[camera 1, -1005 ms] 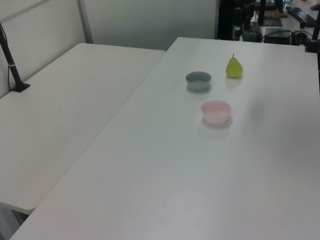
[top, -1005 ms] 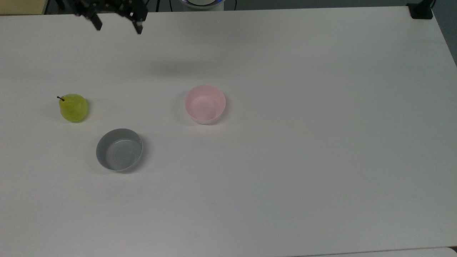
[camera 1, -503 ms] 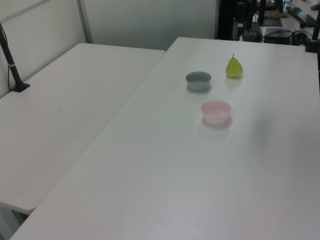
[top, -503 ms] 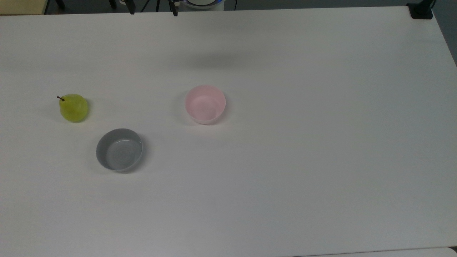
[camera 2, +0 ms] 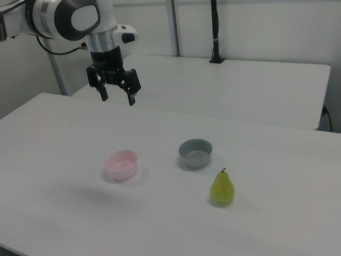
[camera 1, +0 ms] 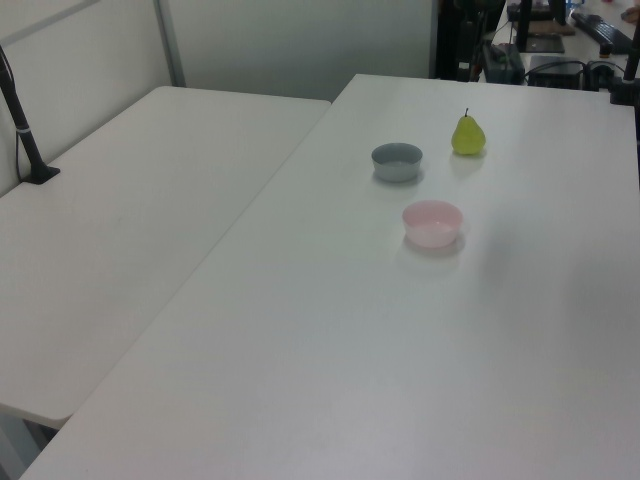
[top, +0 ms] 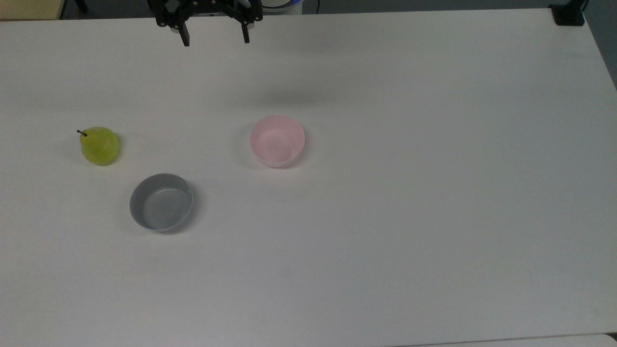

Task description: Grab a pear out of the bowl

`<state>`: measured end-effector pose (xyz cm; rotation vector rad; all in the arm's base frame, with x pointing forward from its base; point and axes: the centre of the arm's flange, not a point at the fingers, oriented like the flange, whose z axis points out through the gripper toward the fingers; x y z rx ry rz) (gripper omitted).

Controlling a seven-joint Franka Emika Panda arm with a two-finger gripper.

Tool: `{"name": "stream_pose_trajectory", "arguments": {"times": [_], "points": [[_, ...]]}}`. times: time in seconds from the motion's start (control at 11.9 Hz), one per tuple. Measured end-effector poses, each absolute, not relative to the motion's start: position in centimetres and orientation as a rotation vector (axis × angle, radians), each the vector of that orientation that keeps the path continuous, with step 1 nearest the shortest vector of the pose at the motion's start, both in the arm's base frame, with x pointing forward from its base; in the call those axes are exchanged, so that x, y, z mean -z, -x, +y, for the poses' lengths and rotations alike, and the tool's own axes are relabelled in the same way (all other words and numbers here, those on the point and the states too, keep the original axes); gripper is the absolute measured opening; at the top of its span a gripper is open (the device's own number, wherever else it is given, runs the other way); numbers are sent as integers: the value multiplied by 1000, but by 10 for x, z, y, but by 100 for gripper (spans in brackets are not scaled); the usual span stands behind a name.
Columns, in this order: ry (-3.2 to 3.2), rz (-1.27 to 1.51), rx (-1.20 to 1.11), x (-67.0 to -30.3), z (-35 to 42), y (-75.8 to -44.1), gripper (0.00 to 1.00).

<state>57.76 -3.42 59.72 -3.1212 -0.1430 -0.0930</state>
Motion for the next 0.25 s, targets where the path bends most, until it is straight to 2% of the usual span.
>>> {"name": "stream_pose_trajectory", "arguments": {"times": [0.25], "points": [[3121,-154,95,-597,-34,-578,100]]}}
